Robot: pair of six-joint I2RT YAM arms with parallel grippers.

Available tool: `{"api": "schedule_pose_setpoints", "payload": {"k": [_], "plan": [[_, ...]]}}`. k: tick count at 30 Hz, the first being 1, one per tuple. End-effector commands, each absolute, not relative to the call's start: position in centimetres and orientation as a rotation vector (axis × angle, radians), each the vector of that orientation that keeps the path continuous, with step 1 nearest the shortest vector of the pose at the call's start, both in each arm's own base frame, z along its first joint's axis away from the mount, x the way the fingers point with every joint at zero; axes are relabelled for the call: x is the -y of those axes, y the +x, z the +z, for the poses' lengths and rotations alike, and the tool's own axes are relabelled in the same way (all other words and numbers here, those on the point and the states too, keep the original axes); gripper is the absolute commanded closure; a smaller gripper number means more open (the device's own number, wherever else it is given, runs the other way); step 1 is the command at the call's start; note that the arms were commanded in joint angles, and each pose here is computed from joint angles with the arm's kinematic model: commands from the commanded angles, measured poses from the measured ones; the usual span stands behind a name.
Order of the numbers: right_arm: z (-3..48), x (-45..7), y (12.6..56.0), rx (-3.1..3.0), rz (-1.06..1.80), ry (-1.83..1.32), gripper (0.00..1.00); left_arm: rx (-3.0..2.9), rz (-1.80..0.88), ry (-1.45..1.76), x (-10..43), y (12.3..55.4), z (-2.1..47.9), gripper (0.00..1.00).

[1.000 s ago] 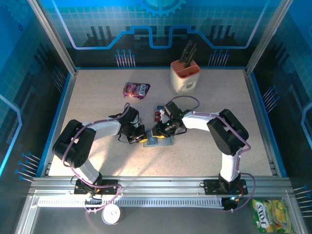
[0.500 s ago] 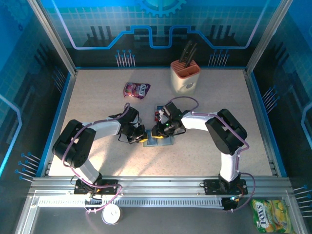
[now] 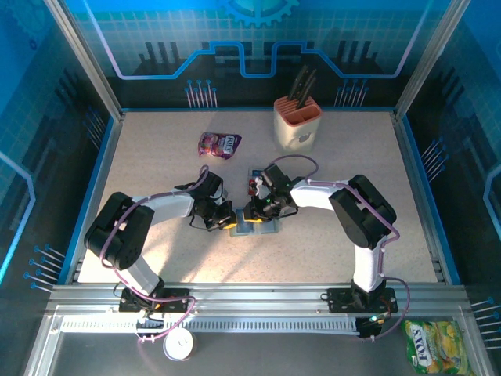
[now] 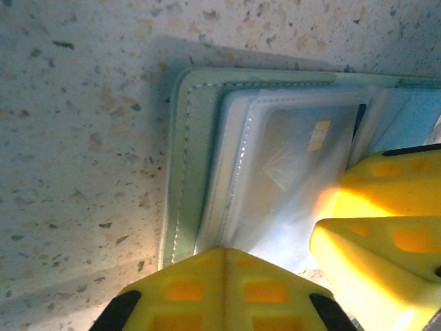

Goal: Take the credit cards out of the card holder

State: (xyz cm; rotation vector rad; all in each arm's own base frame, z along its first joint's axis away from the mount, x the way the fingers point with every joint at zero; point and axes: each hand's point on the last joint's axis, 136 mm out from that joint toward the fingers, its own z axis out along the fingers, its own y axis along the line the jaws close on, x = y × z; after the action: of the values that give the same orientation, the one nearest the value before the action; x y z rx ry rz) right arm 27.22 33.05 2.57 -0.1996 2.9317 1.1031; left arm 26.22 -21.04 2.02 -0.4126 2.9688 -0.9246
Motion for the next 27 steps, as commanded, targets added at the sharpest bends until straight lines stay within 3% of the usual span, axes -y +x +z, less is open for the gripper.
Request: {"api": "schedule_pose_setpoints", "payload": {"k": [1, 27], "plan": [[1.6, -32.3, 26.5, -2.989, 0.999, -0.216, 0.72, -3.006, -0.843, -0.424, 19.9, 25.7, 1.6, 0.99], [4.3, -32.3, 26.7, -2.919, 0.989, -0.294, 0.70, -2.964, -0.939, -0.417, 21.4, 27.2, 4.0, 0.99]]}}
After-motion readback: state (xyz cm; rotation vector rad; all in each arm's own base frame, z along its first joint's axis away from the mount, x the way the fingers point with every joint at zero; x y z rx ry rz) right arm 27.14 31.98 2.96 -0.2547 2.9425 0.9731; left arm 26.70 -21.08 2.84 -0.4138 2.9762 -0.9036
